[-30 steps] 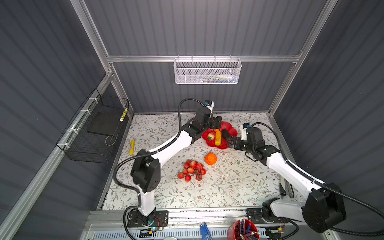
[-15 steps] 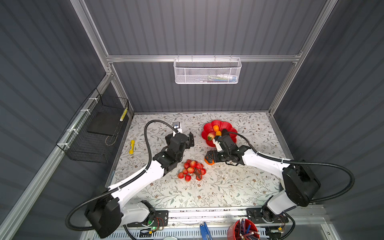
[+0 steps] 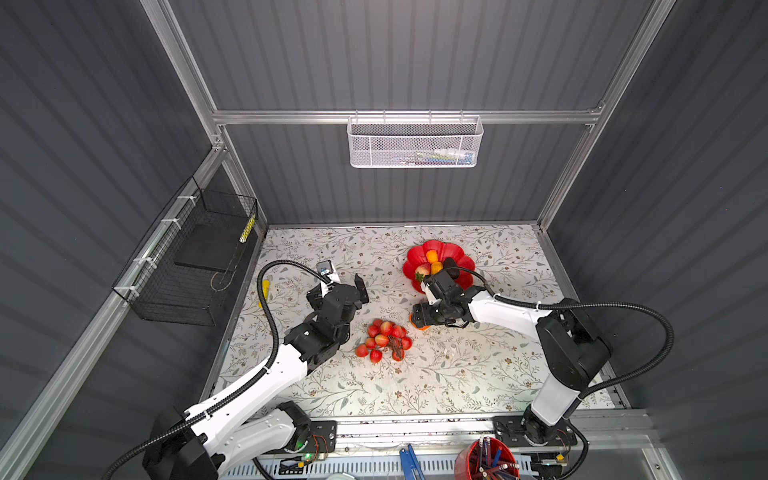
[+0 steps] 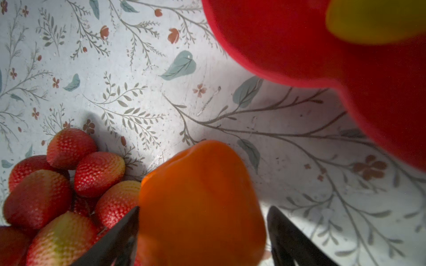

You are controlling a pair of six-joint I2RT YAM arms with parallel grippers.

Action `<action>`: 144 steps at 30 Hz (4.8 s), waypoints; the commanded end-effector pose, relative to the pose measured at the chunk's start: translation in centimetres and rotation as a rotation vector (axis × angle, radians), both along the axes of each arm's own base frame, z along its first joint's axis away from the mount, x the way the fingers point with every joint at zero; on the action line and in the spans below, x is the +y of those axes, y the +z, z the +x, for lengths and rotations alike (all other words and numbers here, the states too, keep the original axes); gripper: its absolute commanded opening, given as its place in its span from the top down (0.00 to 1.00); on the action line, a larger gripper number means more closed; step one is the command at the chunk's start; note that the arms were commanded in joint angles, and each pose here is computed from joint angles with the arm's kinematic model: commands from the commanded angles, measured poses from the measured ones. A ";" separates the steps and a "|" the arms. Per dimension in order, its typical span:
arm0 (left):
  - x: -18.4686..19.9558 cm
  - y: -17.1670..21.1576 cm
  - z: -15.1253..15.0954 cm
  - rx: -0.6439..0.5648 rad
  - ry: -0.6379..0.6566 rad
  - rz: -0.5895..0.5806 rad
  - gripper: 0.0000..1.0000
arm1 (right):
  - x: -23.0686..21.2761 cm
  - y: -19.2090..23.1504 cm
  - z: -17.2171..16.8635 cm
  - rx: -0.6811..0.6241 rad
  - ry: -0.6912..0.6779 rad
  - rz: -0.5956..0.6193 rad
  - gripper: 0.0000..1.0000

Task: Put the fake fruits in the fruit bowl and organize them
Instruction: 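Grasp the large orange fruit with the right gripper while the left withdraws, then place the large orange fruit in the bowl and open the right gripper, then grasp the strawberry bunch by its stem with the left gripper and lift, then carry the strawberry bunch over the bowl and lower it onto the fruits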

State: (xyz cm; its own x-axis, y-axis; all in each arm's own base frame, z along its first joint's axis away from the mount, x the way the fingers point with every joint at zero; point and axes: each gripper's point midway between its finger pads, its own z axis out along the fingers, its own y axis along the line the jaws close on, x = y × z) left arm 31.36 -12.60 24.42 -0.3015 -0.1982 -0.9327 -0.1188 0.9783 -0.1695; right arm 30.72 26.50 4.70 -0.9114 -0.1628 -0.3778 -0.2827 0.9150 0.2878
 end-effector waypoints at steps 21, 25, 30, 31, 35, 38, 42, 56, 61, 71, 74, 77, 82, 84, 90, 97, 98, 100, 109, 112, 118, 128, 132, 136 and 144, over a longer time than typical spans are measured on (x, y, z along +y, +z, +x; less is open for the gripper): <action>-0.1 0.3 0.1 -0.001 0.000 0.017 0.00 | -3.5 13.4 4.1 -0.074 -0.174 0.609 0.49; -0.6 0.6 0.1 0.003 -0.034 0.013 0.00 | -5.0 12.8 6.3 -0.026 -0.246 0.693 0.49; -1.6 0.6 -0.2 0.025 -0.098 0.001 0.00 | -6.6 11.1 9.2 0.016 -0.336 0.760 0.49; -1.9 0.6 -0.3 0.031 -0.114 -0.002 0.00 | -6.7 10.7 9.5 0.027 -0.346 0.766 0.49; -3.3 0.3 -0.6 0.075 -0.201 -0.004 0.00 | -8.0 8.9 10.6 0.041 -0.417 0.737 0.49; -4.0 -0.1 -1.0 0.112 -0.251 -0.003 0.00 | -9.1 7.8 11.2 0.028 -0.457 0.683 0.47; -5.1 -0.9 -1.6 0.164 -0.321 -0.001 0.00 | -9.9 6.7 12.0 0.034 -0.489 0.664 0.44; -10.7 -5.8 -7.1 0.494 -0.721 -0.055 0.09 | -10.8 6.6 13.0 0.022 -0.535 0.665 0.20; -11.6 -7.8 -9.4 0.643 -0.791 -0.107 0.12 | -11.3 8.9 13.2 -0.028 -0.531 0.671 0.12; -12.9 -10.2 -12.5 0.860 -0.843 -0.222 0.13 | -12.7 13.0 12.2 -0.159 -0.520 0.654 0.06; -12.6 -11.1 -13.3 0.928 -0.816 -0.223 0.14 | -13.0 13.7 11.5 -0.201 -0.503 0.634 0.03; -12.1 -11.9 -14.0 0.988 -0.777 -0.207 0.16 | -13.4 14.3 10.8 -0.247 -0.486 0.621 0.01; -13.5 -12.6 -15.0 1.032 -0.784 -0.215 0.17 | -14.3 15.0 9.8 -0.303 -0.492 0.580 0.01; -14.4 -13.3 -15.4 1.052 -0.793 -0.211 0.17 | -14.6 15.2 9.6 -0.312 -0.501 0.560 0.01; -16.0 -15.2 -14.9 1.094 -0.761 -0.216 0.22 | -15.0 15.6 9.3 -0.321 -0.512 0.542 0.01; -17.0 -15.5 -13.4 1.071 -0.735 -0.215 0.26 | -15.1 15.1 9.0 -0.315 -0.518 0.537 0.01; -17.2 -15.6 -13.3 1.070 -0.734 -0.217 0.29 | -15.1 15.0 9.0 -0.312 -0.519 0.537 0.01; -17.4 -15.7 -13.2 1.074 -0.737 -0.219 0.37 | -15.2 14.9 9.0 -0.310 -0.521 0.537 0.01; -17.0 -16.6 -13.8 1.115 -0.728 -0.215 0.65 | -15.2 14.5 9.1 -0.297 -0.526 0.543 0.01; -16.9 -16.8 -13.8 1.117 -0.723 -0.209 0.79 | -15.1 14.3 9.2 -0.290 -0.527 0.549 0.01; -16.5 -15.4 -13.4 1.075 -0.724 -0.177 0.95 | -15.1 14.4 9.3 -0.291 -0.528 0.553 0.01; -15.0 -8.2 -11.4 0.846 -0.765 -0.071 1.00 | -15.4 14.7 9.0 -0.310 -0.535 0.547 0.01; -15.7 -4.0 -9.0 0.681 -0.808 -0.015 1.00 | -16.0 15.1 8.8 -0.339 -0.550 0.539 0.01; -17.7 -0.3 -5.7 0.551 -0.853 0.032 1.00 | -16.3 15.5 8.4 -0.354 -0.550 0.531 0.01; -24.3 3.4 2.5 0.312 -0.984 0.096 1.00 | -18.2 16.1 7.2 -0.406 -0.597 0.487 0.01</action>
